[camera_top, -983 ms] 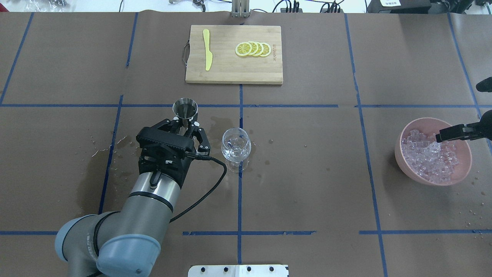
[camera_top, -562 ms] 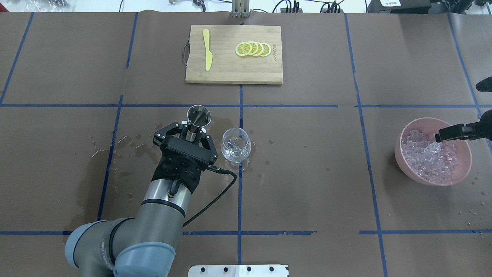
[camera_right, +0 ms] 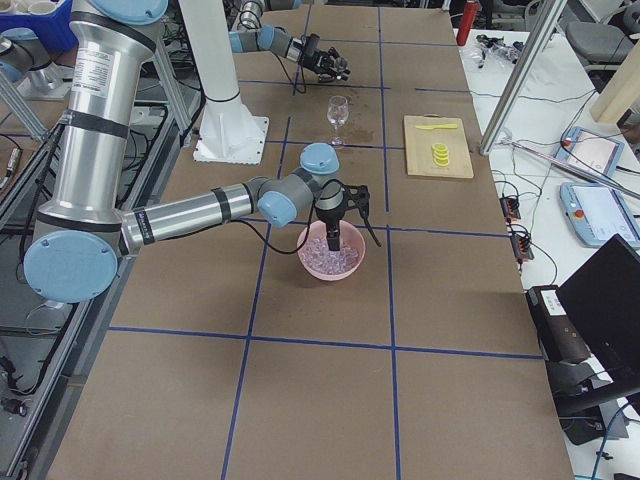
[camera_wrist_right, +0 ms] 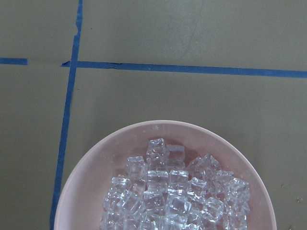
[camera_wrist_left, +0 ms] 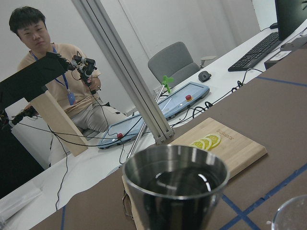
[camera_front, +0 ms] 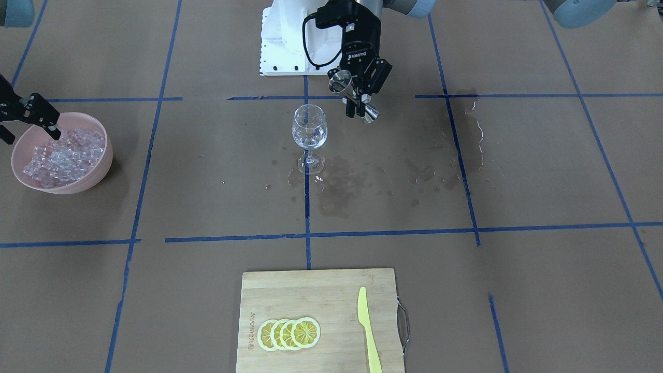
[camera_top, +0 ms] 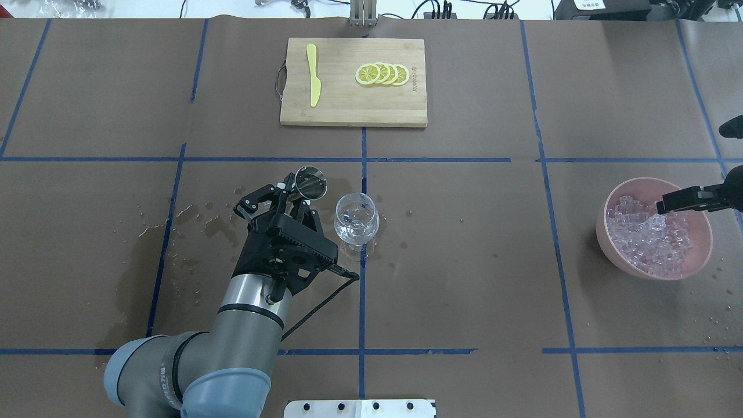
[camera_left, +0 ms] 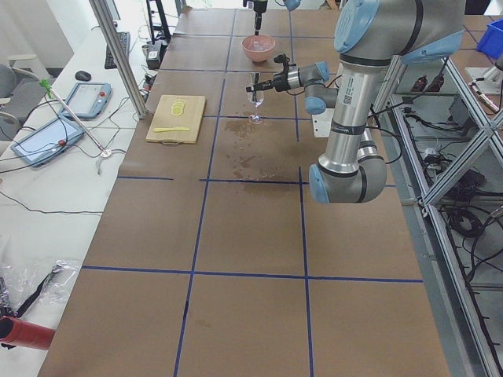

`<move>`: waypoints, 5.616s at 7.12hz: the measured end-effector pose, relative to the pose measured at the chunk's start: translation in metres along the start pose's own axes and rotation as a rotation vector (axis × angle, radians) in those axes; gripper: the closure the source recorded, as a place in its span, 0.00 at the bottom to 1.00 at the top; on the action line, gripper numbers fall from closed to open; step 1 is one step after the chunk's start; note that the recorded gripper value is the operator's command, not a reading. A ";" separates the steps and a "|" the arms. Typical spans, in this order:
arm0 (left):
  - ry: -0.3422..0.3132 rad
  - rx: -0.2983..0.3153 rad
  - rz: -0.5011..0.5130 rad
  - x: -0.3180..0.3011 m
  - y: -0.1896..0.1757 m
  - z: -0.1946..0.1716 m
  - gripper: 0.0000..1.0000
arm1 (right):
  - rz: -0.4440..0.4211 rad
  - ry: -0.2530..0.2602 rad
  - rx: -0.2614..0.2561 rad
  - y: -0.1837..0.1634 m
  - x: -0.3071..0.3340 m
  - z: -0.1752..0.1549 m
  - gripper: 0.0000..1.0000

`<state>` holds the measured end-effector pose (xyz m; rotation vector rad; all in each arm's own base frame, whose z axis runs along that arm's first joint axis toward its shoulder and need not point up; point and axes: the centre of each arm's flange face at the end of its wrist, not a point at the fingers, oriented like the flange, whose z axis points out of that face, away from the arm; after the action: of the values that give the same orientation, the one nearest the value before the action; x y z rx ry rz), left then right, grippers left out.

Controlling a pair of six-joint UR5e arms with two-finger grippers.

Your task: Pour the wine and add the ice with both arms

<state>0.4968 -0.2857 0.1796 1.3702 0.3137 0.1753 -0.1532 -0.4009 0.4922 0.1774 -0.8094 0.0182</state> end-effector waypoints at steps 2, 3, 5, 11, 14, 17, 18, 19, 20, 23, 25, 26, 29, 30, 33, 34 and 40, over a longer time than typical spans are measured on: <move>-0.001 -0.001 0.111 0.001 0.000 0.000 1.00 | 0.001 0.000 0.000 0.000 0.000 0.000 0.00; -0.001 -0.002 0.154 0.002 0.001 0.001 1.00 | 0.002 0.000 0.000 0.000 0.000 0.000 0.00; -0.002 -0.014 0.229 0.009 0.001 0.002 1.00 | 0.013 -0.001 0.001 0.000 0.000 0.000 0.00; -0.030 -0.026 0.462 0.019 -0.010 0.006 1.00 | 0.018 -0.001 -0.002 0.000 0.000 0.000 0.00; -0.071 -0.020 0.621 0.013 -0.013 0.006 1.00 | 0.020 0.000 -0.002 0.000 0.000 0.001 0.00; -0.117 -0.017 0.736 0.006 -0.017 0.006 1.00 | 0.021 0.000 -0.003 0.000 0.000 0.001 0.00; -0.129 -0.017 0.763 0.005 -0.017 0.006 1.00 | 0.022 0.000 -0.004 0.000 0.000 0.001 0.00; -0.137 -0.017 0.778 0.004 -0.018 0.006 1.00 | 0.022 0.000 -0.004 0.000 0.000 0.001 0.00; -0.142 -0.018 0.787 0.004 -0.017 0.006 1.00 | 0.022 0.000 -0.004 0.000 0.000 0.001 0.00; -0.170 -0.019 0.808 0.008 -0.013 0.007 1.00 | 0.023 0.000 -0.004 0.000 0.000 0.001 0.00; -0.174 -0.011 0.779 0.010 -0.015 0.006 1.00 | 0.022 0.000 -0.005 0.000 0.001 0.001 0.00; -0.173 -0.003 0.730 0.011 -0.015 0.006 1.00 | 0.022 0.000 -0.005 0.000 0.001 0.001 0.00; -0.160 0.036 0.419 0.014 -0.009 0.006 1.00 | 0.020 0.000 -0.002 0.000 0.000 0.001 0.00; -0.149 0.063 0.285 0.010 -0.010 0.004 1.00 | 0.018 -0.002 -0.001 -0.001 -0.001 0.000 0.00; -0.098 0.130 -0.050 -0.008 0.008 0.000 1.00 | 0.015 -0.004 0.002 -0.001 -0.002 -0.001 0.00; -0.044 0.144 -0.162 -0.013 0.009 -0.002 1.00 | 0.015 -0.004 0.003 -0.001 -0.002 -0.001 0.00; 0.034 0.155 -0.356 -0.046 0.063 -0.001 1.00 | 0.019 0.026 0.031 0.001 0.005 0.023 0.00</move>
<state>0.4569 -0.2864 0.2461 1.4412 0.6037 -0.1240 -0.1664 -0.4038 0.5122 0.1982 -0.7855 0.0506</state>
